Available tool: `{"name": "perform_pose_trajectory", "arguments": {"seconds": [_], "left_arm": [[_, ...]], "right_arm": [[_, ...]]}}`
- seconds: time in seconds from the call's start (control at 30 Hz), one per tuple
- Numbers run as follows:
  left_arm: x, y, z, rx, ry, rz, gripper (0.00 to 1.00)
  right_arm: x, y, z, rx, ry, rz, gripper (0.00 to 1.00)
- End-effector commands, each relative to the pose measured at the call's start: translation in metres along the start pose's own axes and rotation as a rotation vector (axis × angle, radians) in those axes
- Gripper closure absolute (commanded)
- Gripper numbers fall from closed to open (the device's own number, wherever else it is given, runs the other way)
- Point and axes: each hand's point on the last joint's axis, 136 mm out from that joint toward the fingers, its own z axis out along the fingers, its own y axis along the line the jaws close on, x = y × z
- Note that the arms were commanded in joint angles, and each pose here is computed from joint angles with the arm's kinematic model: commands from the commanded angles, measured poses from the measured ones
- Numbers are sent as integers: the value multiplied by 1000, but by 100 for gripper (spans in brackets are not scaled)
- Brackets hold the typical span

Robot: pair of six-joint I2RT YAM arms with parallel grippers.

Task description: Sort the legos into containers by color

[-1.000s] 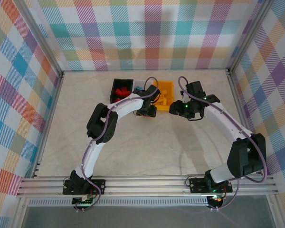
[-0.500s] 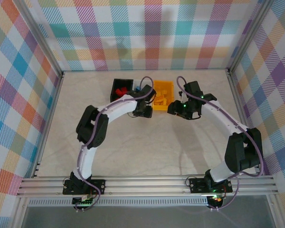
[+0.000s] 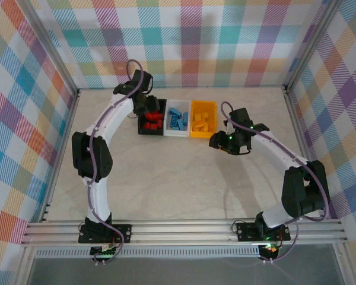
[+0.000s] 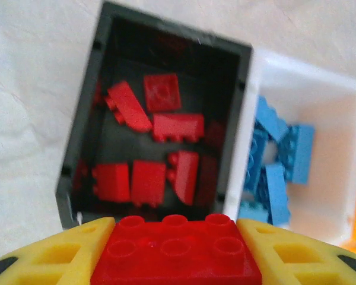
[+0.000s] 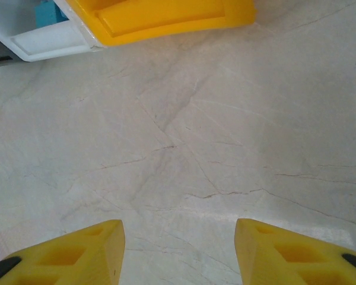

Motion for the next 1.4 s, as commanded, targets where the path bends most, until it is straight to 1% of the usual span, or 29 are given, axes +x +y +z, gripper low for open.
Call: {"name": "perform_pose_trajectory", "arguments": {"seconds": [0.0,0.17,0.3,0.47,0.63,0.73,0.8,0.93,1.0,1.1,1.17,1.27,1.3,1.37], "left_arm": [[8,1,19,-19,84,0,51],[4,10,51,-42,124,-32,51],[5,10,64,-42,140,-36,48],[4,10,64,-44,139,-40,36],[1,9,52,-42,129,-34,26],[-6,6,35,-25,101,-35,25],[-14,3,17,-9,70,-34,24],[-26,-3,-33,33,-5,-26,22],[-25,-2,-59,56,-36,-23,21],[-8,5,-91,82,-67,-19,18],[11,18,-109,78,-84,-27,17],[44,40,-130,68,-117,-75,16],[54,48,-131,58,-120,-96,16],[76,70,-141,19,-155,-137,12]], "right_arm": [[-2,9,-12,-28,-45,-12,48],[8,2,-20,-9,-61,-9,48],[11,-2,-30,12,-84,-34,47],[5,-2,-46,37,-147,-94,45],[-12,4,-62,34,-230,-130,41],[-24,7,-69,36,-268,-143,39],[-34,8,-75,34,-301,-148,38],[-51,8,-87,30,-371,-188,34],[-56,10,-92,31,-405,-222,33],[-60,7,-95,50,-439,-262,31],[-63,3,-95,63,-454,-273,31],[-69,-10,-94,79,-479,-261,31],[-71,-14,-92,82,-484,-258,31],[-77,-22,-93,97,-503,-262,31]]}}
